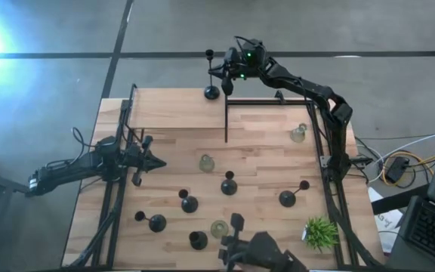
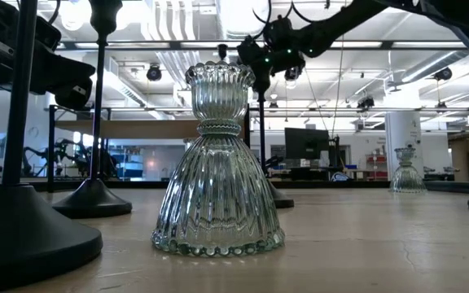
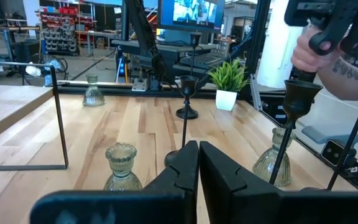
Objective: Pick & Place candle stick holders
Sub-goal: Put the black candleholder on the shelf
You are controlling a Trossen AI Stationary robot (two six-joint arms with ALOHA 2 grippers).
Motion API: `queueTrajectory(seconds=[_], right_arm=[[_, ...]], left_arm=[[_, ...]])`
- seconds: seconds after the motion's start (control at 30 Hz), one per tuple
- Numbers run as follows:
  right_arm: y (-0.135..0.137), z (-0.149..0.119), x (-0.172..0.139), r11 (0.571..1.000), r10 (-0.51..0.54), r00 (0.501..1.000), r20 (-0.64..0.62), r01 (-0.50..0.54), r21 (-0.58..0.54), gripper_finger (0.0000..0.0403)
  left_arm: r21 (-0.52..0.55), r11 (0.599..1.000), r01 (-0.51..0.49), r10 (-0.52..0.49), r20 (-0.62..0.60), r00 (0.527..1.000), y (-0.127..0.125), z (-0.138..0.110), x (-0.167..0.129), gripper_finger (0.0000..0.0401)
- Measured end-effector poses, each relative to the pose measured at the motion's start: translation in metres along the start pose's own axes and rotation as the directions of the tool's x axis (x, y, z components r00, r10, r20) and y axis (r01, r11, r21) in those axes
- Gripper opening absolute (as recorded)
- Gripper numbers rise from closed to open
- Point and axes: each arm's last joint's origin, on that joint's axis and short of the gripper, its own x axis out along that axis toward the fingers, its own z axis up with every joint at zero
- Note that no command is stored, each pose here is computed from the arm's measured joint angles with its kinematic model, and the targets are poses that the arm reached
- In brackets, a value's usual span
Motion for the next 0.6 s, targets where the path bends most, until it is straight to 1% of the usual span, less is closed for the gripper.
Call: queueTrajectory(seconds=[0.3, 0.6], right_arm=[[-0.0008, -0.0019, -0.0024, 1.0, 0.024, 1.0, -0.004, -0.024, 0.003, 0.0008], [-0.0016, -0.0063, -0.0008, 1.0, 0.025, 1.0, -0.011, -0.025, -0.003, 0.0008]], left_arm=[[0.0, 1.0, 0.0, 0.0, 0.0, 1.0, 0.0, -0.0001, 0.0, 0.0018], [0.0, 1.0, 0.0, 0.0, 0.0, 1.0, 0.0, 0.0, 0.0, 0.0018]])
